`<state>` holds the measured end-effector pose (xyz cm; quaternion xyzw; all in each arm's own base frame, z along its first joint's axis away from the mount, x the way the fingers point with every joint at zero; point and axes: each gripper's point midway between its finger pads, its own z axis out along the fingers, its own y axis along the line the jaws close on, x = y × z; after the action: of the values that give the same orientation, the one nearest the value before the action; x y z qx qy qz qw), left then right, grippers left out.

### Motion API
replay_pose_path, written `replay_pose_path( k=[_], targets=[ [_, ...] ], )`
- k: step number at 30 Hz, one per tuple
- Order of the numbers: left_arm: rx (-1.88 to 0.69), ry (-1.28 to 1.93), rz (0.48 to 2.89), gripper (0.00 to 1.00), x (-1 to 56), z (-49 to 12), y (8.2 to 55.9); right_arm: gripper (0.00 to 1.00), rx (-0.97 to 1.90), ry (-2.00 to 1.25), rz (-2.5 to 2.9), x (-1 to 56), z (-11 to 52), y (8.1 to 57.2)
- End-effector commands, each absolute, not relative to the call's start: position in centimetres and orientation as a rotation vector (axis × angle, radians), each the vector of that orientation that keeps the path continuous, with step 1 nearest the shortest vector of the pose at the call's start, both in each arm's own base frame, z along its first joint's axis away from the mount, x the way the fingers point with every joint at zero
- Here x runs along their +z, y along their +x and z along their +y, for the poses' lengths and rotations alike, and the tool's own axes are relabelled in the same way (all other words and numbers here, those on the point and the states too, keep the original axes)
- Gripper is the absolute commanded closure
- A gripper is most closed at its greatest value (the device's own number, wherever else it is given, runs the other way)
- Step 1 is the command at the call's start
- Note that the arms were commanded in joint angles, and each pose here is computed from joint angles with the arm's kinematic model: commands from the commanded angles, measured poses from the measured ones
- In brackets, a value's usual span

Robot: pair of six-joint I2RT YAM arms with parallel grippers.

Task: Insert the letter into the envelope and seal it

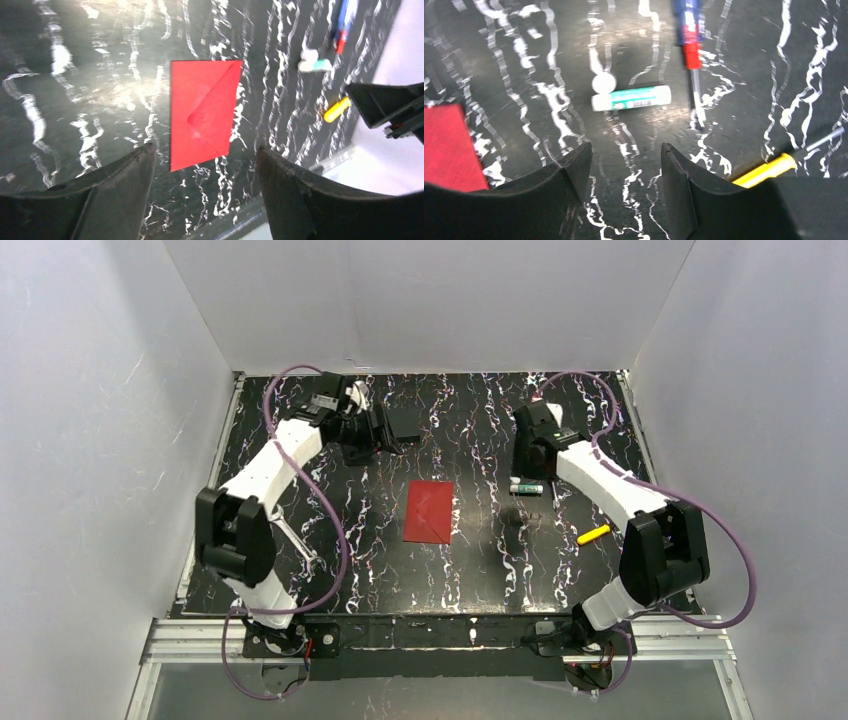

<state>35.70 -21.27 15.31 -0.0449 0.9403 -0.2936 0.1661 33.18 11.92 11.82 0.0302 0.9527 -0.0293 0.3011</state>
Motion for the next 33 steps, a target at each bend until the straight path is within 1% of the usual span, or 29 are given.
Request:
replay_pose_path(
  k=[1, 3, 5, 7, 9, 13, 16, 18, 20, 23, 26, 27, 33],
  targets=[
    [-0.387, -0.284, 2.604, 0.24, 16.1, -14.4, 35.0, 0.38, -0.126, 0.379, 2.533, 11.4, 8.3, 33.8],
    [-0.199, -0.351, 2.528, 0.12, 16.9, -11.3, 35.0, 0.38, -0.101, 0.499, 2.509, 10.9, 7.7, 34.3],
    [-0.107, -0.4, 2.477, 0.02, 17.6, -9.5, 34.7, 0.41, -0.061, 0.588, 2.492, 10.2, 7.7, 34.9],
    [-0.069, -0.437, 2.438, 0.02, 18.4, -8.5, 34.4, 0.44, -0.028, 0.615, 2.507, 9.5, 8.1, 35.6],
    [-0.084, -0.457, 2.409, 0.02, 19.0, -8.2, 34.3, 0.47, -0.026, 0.573, 2.547, 9.1, 8.6, 36.2],
    [-0.221, -0.425, 2.372, 0.02, 20.0, -9.6, 34.5, 0.47, -0.071, 0.453, 2.611, 8.0, 8.3, 35.9],
    [-0.28, -0.416, 2.362, 0.02, 20.6, -10.4, 34.4, 0.41, -0.113, 0.588, 2.624, 7.9, 7.1, 34.6],
    [-0.296, -0.423, 2.357, 0.02, 20.8, -10.6, 34.6, 0.41, -0.047, 0.687, 2.617, 7.9, 7.7, 34.5],
    [-0.306, -0.421, 2.353, 0.02, 20.9, -10.7, 34.7, 0.42, 0.0, 0.793, 2.587, 7.7, 8.4, 35.0],
    [-0.313, -0.417, 2.351, 0.02, 21.0, -10.9, 34.8, 0.44, -0.02, 0.95, 2.546, 6.6, 8.4, 35.7],
    [-0.308, -0.408, 2.355, 0.02, 21.0, -10.9, 34.9, 0.53, -0.109, 1.086, 2.543, 5.6, 7.9, 35.4],
    [-0.305, -0.405, 2.357, 0.02, 20.9, -10.8, 34.9, 0.54, -0.128, 1.113, 2.541, 5.4, 7.8, 35.4],
    [-0.3, -0.41, 2.376, 0.02, 19.9, -10.9, 34.9, 0.53, -0.144, 1.155, 2.521, 4.0, 7.7, 35.8]
  ],
)
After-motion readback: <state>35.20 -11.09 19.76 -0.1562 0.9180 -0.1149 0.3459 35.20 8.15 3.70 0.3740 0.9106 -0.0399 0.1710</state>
